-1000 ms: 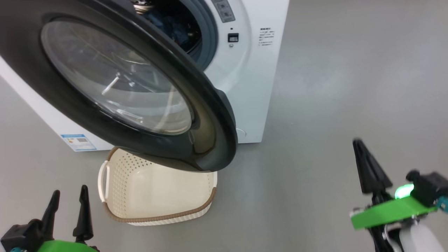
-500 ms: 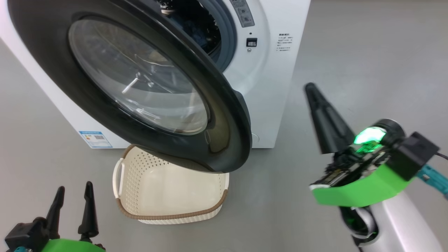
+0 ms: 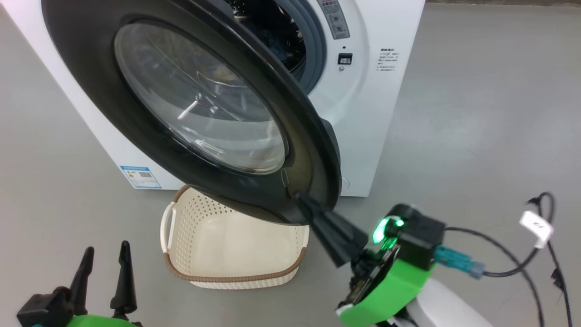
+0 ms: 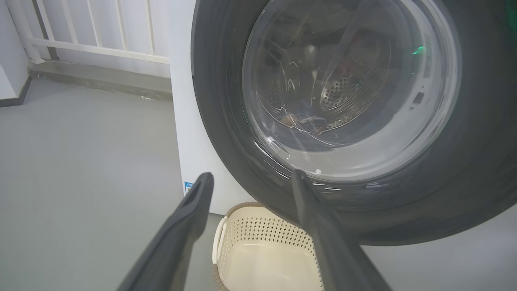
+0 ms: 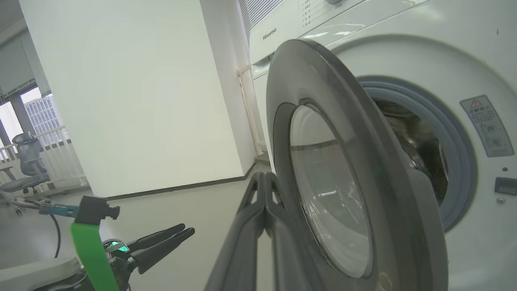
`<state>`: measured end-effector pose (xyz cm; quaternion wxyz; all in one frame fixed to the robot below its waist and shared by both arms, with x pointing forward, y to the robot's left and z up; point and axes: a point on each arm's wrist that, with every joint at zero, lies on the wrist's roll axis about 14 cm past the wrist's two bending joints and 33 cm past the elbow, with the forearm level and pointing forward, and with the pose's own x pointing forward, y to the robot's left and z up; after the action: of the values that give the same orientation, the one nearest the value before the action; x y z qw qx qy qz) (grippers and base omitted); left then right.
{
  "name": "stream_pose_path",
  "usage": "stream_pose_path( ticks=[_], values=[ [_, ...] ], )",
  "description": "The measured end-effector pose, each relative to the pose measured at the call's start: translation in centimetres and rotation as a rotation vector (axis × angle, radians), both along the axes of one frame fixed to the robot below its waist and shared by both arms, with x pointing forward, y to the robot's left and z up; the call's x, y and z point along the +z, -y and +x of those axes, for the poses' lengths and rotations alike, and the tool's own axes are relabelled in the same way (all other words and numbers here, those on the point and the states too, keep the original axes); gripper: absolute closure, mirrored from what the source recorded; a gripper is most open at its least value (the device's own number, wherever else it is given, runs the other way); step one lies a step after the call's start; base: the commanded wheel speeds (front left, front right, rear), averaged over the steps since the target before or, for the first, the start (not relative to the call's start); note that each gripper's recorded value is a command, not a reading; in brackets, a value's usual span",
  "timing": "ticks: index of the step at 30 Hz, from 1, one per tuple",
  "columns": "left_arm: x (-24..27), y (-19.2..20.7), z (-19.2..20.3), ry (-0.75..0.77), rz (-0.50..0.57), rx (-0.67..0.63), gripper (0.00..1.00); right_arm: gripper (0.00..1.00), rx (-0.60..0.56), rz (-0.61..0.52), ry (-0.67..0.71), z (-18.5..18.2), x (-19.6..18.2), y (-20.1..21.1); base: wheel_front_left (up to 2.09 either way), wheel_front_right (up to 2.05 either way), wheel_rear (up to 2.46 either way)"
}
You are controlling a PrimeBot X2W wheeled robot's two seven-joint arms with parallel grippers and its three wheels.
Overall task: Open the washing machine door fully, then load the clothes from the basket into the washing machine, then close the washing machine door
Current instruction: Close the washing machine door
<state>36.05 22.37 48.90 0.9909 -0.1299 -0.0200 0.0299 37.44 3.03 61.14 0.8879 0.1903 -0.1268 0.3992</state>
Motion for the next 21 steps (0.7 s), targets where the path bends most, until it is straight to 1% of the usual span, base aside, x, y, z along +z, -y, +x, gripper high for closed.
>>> stream_pose_path(
  ticks=[8,13,17,21],
  values=[
    [-0.5,-0.1,-0.2,-0.017,-0.003,0.007,0.00,1.00,0.043,-0.091,-0.137,-0.1,-5.4,-1.4,0.00,0.00,0.00],
    [-1.1,0.1,-0.2,-0.034,-0.006,0.003,0.00,1.00,0.026,-0.135,-0.212,0.7,-8.3,-1.0,0.00,0.00,0.00],
    [-1.5,0.0,-0.1,-0.046,-0.013,0.012,0.00,1.00,0.005,-0.155,-0.251,1.7,-9.8,-0.6,0.00,0.00,0.00],
    [-1.7,-0.1,0.0,-0.053,-0.016,0.021,0.00,1.00,-0.034,-0.151,-0.270,3.3,-10.3,0.1,0.00,0.00,0.00]
  ],
)
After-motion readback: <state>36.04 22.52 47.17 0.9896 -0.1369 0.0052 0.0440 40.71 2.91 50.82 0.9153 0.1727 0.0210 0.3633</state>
